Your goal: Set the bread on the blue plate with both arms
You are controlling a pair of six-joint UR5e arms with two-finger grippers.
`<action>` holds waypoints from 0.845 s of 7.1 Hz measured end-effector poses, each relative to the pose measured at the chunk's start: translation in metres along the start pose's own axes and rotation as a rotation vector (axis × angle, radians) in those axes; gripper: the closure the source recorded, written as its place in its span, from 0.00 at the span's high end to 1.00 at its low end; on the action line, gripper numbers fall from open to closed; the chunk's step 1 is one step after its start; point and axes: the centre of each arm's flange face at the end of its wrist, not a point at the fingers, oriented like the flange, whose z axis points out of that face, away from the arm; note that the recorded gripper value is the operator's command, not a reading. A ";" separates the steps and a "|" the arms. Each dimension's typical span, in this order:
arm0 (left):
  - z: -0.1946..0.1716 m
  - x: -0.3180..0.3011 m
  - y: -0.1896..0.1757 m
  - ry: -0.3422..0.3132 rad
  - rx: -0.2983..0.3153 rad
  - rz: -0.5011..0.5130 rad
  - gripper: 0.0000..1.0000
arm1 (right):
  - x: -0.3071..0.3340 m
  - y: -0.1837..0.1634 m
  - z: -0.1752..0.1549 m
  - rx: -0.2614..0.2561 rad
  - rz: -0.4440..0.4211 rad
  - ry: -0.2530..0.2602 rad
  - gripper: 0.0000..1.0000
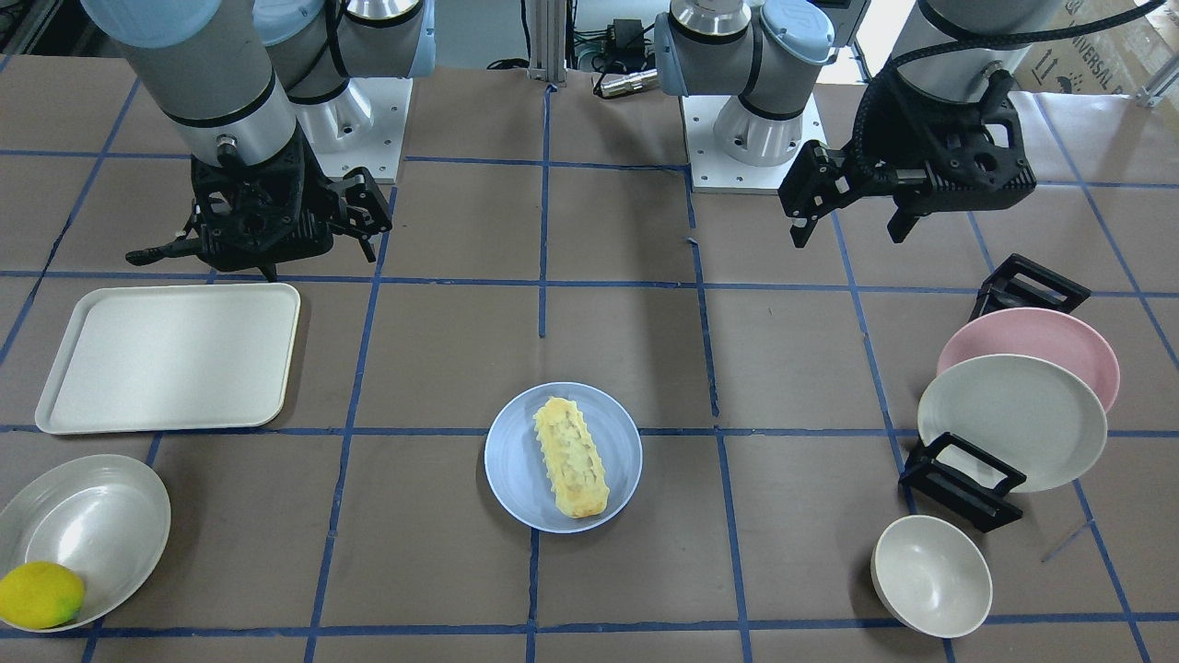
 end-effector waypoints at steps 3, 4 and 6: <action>-0.001 0.000 0.000 0.003 0.002 0.000 1.00 | -0.001 0.000 0.000 0.000 -0.002 -0.002 1.00; -0.001 0.000 0.000 0.003 0.003 0.000 1.00 | -0.001 -0.001 -0.001 0.002 -0.004 -0.002 1.00; -0.002 0.000 0.001 0.001 0.004 0.000 1.00 | -0.001 -0.003 -0.007 0.017 -0.005 -0.002 1.00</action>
